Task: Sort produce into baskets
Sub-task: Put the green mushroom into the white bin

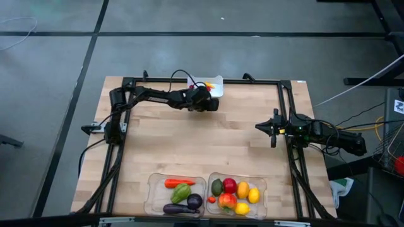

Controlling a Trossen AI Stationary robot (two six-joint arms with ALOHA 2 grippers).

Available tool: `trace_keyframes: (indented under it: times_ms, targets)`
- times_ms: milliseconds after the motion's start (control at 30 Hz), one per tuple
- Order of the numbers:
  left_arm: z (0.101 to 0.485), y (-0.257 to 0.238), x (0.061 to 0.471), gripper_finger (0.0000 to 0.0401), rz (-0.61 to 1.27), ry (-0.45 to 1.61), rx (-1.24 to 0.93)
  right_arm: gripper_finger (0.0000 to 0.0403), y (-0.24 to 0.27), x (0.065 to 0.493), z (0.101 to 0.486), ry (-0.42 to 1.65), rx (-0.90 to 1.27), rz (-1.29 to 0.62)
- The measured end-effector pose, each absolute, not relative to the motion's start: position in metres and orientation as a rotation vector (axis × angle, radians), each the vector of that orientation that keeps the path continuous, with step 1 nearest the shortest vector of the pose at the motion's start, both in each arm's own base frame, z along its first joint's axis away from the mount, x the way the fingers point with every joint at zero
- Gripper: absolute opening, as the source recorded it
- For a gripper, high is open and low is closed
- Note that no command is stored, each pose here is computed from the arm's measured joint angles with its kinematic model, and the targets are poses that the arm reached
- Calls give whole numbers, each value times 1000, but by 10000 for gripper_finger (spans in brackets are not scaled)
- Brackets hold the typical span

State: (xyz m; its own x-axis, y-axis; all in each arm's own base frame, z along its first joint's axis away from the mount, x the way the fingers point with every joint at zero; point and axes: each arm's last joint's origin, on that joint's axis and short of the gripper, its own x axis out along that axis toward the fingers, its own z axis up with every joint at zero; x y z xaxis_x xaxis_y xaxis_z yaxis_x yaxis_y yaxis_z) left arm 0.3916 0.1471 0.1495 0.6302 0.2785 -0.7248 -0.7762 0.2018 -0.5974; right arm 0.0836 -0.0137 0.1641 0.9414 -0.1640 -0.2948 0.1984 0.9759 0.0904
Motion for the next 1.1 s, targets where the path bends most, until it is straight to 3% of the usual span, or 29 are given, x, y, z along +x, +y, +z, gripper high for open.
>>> trace_keyframes:
  times_ms: [267,533,1100]
  targets:
    - [197,143,388,111,692,397,-1043,33,-14,84,164,290,119,-185]
    - [237,166,368,111,753,243,-927,33,-14,84,166,264,104,-182]
    - [238,207,346,111,842,269,-756,33,-15,91,189,-51,-39,-177]
